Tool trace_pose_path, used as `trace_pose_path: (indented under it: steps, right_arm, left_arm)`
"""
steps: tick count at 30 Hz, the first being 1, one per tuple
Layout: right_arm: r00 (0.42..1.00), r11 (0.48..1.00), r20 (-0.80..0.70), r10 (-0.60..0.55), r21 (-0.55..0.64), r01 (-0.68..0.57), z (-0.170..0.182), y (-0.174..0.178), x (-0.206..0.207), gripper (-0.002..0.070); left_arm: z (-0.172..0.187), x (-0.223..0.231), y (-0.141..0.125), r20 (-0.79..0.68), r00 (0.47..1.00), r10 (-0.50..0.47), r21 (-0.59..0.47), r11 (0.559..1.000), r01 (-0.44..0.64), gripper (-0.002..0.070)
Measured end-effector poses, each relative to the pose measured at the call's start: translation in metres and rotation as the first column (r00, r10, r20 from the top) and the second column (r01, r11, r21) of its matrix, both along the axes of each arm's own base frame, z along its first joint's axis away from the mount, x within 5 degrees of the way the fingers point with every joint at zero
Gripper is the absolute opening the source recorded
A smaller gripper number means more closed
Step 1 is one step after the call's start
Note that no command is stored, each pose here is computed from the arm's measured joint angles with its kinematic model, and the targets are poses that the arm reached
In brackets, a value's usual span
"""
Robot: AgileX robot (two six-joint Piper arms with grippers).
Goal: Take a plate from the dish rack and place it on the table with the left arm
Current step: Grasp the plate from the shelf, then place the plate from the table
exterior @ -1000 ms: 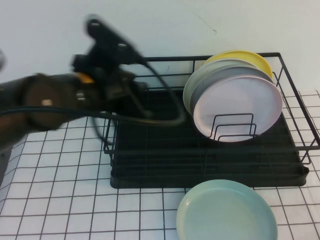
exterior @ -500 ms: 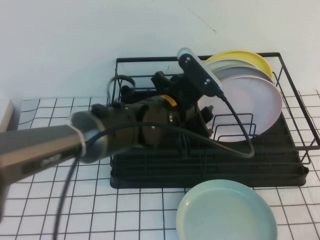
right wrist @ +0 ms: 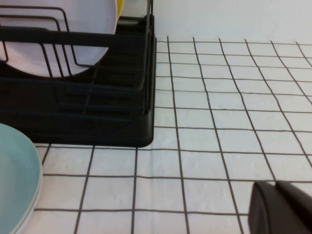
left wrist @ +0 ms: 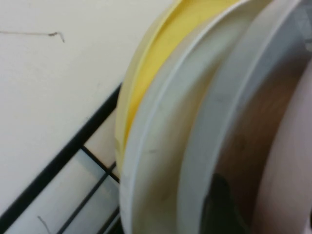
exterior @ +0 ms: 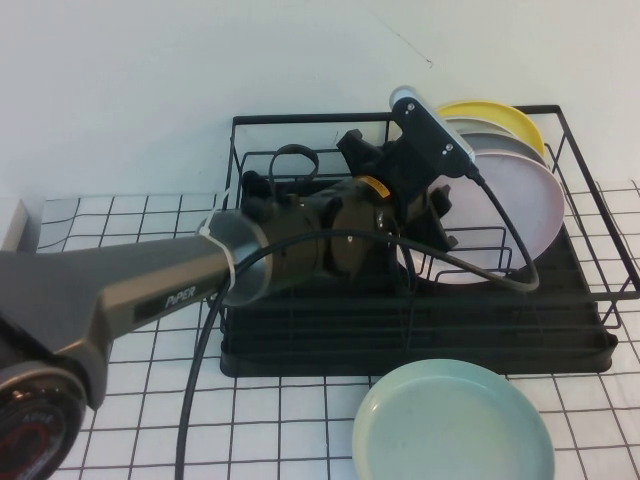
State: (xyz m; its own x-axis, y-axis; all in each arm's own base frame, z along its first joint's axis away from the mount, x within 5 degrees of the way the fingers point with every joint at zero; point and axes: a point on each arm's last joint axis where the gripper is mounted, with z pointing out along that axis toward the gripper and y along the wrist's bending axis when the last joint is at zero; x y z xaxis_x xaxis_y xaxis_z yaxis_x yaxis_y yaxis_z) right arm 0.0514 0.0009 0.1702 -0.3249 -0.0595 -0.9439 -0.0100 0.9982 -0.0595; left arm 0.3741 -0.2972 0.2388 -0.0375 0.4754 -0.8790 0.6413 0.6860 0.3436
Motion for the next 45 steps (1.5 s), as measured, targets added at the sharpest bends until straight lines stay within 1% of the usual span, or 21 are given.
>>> trace_pose_path:
  steps: [1,5,6,8,13,16,27,32,36,40,43,45]
  right_arm:
    - [1.000,1.000,0.000,0.000,0.000,0.000,0.000,0.000,0.000,-0.0003]
    - [1.000,1.000,0.000,0.000,0.000,0.000,0.000,0.000,0.000,-0.0003]
    - [1.000,1.000,0.000,0.000,0.000,0.000,0.000,0.000,0.000,-0.0003]
    - [1.000,1.000,0.000,0.000,0.000,0.000,0.000,0.000,0.000,-0.0003]
    - [1.000,1.000,0.000,0.000,0.000,0.000,0.000,0.000,0.000,-0.0003]
    - [1.000,1.000,0.000,0.000,0.000,0.000,0.000,0.000,0.000,-0.0003]
    - [1.000,1.000,0.000,0.000,0.000,0.000,0.000,0.000,0.000,-0.0003]
    - [1.000,1.000,0.000,0.000,0.000,0.000,0.000,0.000,0.000,-0.0003]
    - [1.000,1.000,0.000,0.000,0.000,0.000,0.000,0.000,0.000,-0.0003]
    - [1.000,1.000,0.000,0.000,0.000,0.000,0.000,0.000,0.000,-0.0003]
    - [1.000,1.000,0.000,0.000,0.000,0.000,0.000,0.000,0.000,-0.0003]
    - [1.000,1.000,0.000,0.000,0.000,0.000,0.000,0.000,0.000,-0.0003]
  left_arm:
    - [0.001,0.000,0.000,0.002,1.000,0.000,-0.002,1.000,0.000,0.0319]
    - [0.001,0.000,0.000,0.002,1.000,0.000,-0.002,1.000,0.000,0.0122]
    - [0.000,0.000,0.000,-0.003,1.000,-0.002,0.000,1.000,0.002,0.0088]
    - [0.001,-0.001,-0.001,-0.002,1.000,-0.006,0.001,1.000,0.006,0.0061]
    - [0.006,-0.003,-0.002,0.013,1.000,-0.015,0.004,1.000,0.015,0.0056]
    - [0.019,-0.007,0.000,0.028,0.999,-0.026,-0.001,1.000,0.026,0.0050]
    - [0.115,-0.040,0.024,0.164,0.986,-0.035,-0.107,0.993,0.053,0.0048]
    - [0.157,-0.068,0.042,0.157,0.985,-0.070,-0.151,0.984,0.094,0.0048]
    - [0.184,-0.098,0.057,0.076,0.987,-0.139,-0.187,0.971,0.151,0.0047]
    - [0.200,-0.129,0.072,-0.075,0.975,-0.209,-0.229,0.955,0.188,0.0047]
    - [0.201,-0.146,0.082,-0.230,0.944,-0.237,-0.249,0.952,0.178,0.0047]
    - [0.197,-0.153,0.086,-0.330,0.913,-0.239,-0.233,0.958,0.167,0.0047]
